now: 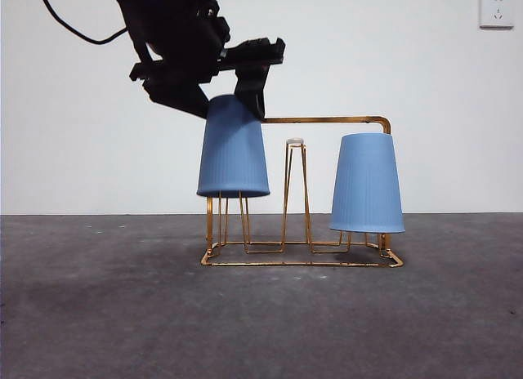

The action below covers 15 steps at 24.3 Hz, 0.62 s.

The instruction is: Pick up cup 1,put cup 1 in the cup rack,pick up cup 2,put cup 2 in the cup rack

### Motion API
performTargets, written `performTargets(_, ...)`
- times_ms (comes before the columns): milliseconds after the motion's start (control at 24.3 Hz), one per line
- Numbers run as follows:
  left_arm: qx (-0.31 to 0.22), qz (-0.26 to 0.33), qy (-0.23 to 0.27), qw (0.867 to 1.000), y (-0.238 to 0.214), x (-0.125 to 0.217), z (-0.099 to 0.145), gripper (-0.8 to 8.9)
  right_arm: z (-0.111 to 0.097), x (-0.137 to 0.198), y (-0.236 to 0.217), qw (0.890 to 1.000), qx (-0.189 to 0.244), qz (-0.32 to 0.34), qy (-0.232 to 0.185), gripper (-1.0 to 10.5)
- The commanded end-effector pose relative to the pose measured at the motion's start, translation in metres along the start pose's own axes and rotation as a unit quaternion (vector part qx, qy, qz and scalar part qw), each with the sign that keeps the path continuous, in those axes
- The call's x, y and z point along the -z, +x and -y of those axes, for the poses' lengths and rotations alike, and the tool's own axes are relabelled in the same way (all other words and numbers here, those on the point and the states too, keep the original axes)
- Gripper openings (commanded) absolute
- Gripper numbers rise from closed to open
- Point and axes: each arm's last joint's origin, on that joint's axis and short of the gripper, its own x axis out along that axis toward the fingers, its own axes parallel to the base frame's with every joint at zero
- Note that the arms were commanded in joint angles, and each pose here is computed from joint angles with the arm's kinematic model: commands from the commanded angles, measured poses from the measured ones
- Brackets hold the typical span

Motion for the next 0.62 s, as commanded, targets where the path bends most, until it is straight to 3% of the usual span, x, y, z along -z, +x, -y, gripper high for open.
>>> performTargets(41,0.001,-0.018,-0.009,1.000,0.003,0.012,0.001,-0.06,0.000,0.001,0.001,1.000,0.003,0.001,-0.005,1.6)
performTargets(452,-0.015,-0.033,-0.013,0.999,0.008,0.028,-0.002,-0.06,0.000,0.001,0.001,1.000,0.002,0.001,-0.004,1.6)
performTargets(617,-0.022,-0.077,-0.003,0.997,0.027,0.048,0.000,0.02,0.000,0.001,0.001,1.000,0.002,0.001,-0.004,1.6)
